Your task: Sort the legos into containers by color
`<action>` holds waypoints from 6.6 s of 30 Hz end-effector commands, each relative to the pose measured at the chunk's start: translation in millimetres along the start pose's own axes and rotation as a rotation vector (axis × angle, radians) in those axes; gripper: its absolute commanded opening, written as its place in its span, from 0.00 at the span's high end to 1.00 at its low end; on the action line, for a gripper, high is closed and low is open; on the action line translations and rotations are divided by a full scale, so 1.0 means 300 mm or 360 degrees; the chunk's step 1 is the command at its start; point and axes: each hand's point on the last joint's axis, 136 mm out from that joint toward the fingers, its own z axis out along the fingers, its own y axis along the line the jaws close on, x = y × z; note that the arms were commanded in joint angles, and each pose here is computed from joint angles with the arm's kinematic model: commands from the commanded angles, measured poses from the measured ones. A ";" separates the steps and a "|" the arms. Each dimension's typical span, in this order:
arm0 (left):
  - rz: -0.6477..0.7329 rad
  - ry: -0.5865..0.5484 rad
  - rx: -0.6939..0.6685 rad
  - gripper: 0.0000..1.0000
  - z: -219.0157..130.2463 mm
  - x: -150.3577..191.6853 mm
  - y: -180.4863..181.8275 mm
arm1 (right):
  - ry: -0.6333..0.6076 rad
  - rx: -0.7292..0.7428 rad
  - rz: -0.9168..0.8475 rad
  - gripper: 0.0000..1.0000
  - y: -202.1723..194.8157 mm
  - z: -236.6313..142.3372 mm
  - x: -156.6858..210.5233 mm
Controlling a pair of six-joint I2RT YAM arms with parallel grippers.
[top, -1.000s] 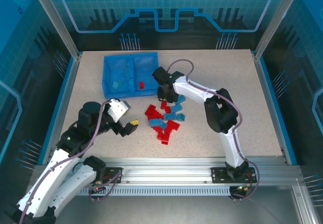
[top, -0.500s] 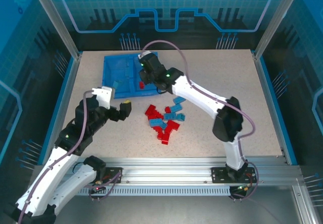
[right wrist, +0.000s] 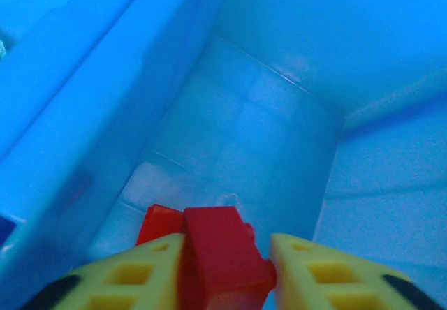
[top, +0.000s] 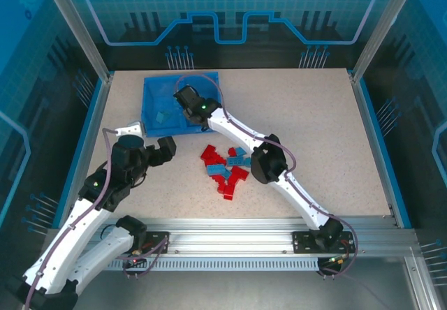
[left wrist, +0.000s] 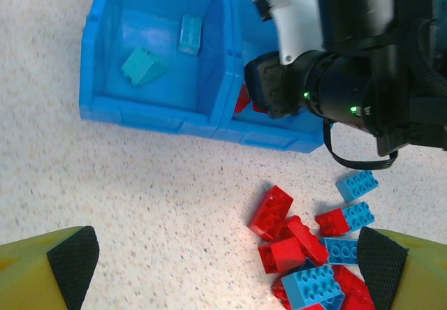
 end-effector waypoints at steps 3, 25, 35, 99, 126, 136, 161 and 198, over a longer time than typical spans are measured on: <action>-0.0263 0.0187 -0.0037 0.01 0.037 0.092 0.010 | -0.0118 -0.0026 0.0101 0.49 -0.093 -0.174 -0.127; 0.0100 0.0864 -0.0021 0.01 0.480 0.336 -0.241 | 0.0010 -0.0892 0.0451 0.19 -0.328 -0.943 0.306; 0.0196 0.0975 -0.0145 0.02 0.699 0.415 -0.252 | 0.0083 -0.0849 0.0630 0.00 -0.349 -0.934 0.417; 0.0363 0.0180 -0.0146 0.47 0.997 -0.313 -0.370 | -0.0017 -0.0764 0.0764 0.00 -0.423 -1.014 0.404; 0.2198 0.0442 0.1415 0.22 0.152 0.473 -0.360 | 0.0082 -0.0992 0.0562 0.00 -0.336 -0.920 0.579; 0.2136 0.0772 0.1409 0.10 0.322 0.559 -0.347 | 0.0067 -0.0993 0.0589 0.00 -0.329 -0.906 0.594; 0.2105 0.1078 0.1275 0.68 0.450 0.637 -0.278 | 0.0045 -0.0907 0.0614 0.00 -0.371 -0.942 0.637; -0.0117 0.0570 -0.0440 0.61 0.872 -0.273 0.202 | -0.0114 -0.0910 0.0772 0.00 -0.411 -0.985 0.519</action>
